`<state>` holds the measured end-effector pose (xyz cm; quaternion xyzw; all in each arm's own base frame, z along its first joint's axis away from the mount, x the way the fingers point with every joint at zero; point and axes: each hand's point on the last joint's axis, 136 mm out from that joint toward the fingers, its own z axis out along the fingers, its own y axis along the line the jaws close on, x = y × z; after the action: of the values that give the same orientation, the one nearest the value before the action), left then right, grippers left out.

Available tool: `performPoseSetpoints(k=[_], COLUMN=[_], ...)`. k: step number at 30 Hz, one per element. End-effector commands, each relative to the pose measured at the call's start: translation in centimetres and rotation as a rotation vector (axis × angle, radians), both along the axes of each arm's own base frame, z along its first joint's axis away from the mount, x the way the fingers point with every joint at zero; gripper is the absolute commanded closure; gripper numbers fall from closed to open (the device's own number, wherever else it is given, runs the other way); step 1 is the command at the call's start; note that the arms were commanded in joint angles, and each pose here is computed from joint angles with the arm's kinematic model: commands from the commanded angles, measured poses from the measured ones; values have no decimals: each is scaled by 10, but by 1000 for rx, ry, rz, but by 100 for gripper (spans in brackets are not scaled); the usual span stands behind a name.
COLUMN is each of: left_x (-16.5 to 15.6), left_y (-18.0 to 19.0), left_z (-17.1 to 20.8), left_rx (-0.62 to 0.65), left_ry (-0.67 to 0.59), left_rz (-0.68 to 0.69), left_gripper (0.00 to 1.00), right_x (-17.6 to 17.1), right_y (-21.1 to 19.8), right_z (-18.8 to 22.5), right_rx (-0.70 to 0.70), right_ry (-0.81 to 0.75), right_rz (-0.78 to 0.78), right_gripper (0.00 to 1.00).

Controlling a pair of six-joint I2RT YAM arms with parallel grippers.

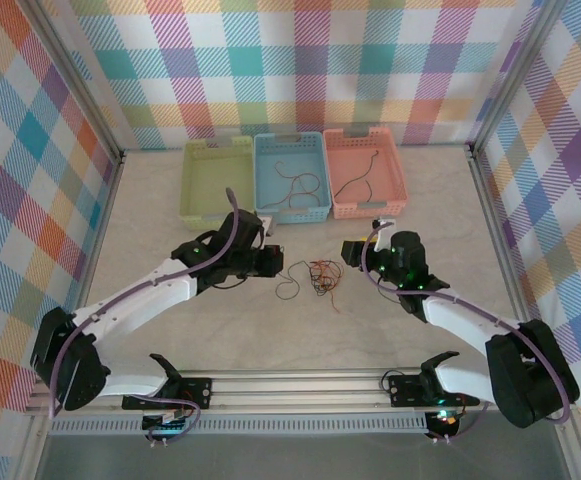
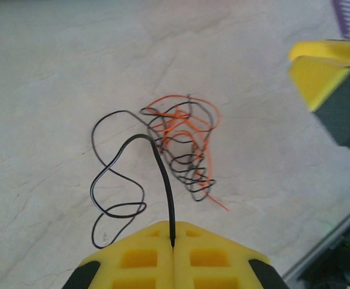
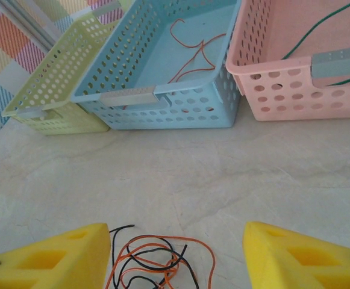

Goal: Untangle the cables

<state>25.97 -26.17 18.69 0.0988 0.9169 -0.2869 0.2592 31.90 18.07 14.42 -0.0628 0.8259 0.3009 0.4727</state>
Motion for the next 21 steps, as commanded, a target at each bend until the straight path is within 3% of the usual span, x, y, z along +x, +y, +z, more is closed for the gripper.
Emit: performPoseSetpoints(k=[1,10,21], left_x=[-14,-24,-36], left_y=[-7,-12,-12], left_z=[27,56,82], left_rx=[-32,-72,-136], left_ry=[-32,-85,-142], left_rz=[-102,-190,-241], left_gripper=[100,100,100], right_x=[-7,-35,-79], right_y=[11,30,66], right_z=[20,61,100], right_rx=[23,69,89], right_ry=[-88,-262,-418], right_rz=[68,214,498], right_gripper=[39,38,35])
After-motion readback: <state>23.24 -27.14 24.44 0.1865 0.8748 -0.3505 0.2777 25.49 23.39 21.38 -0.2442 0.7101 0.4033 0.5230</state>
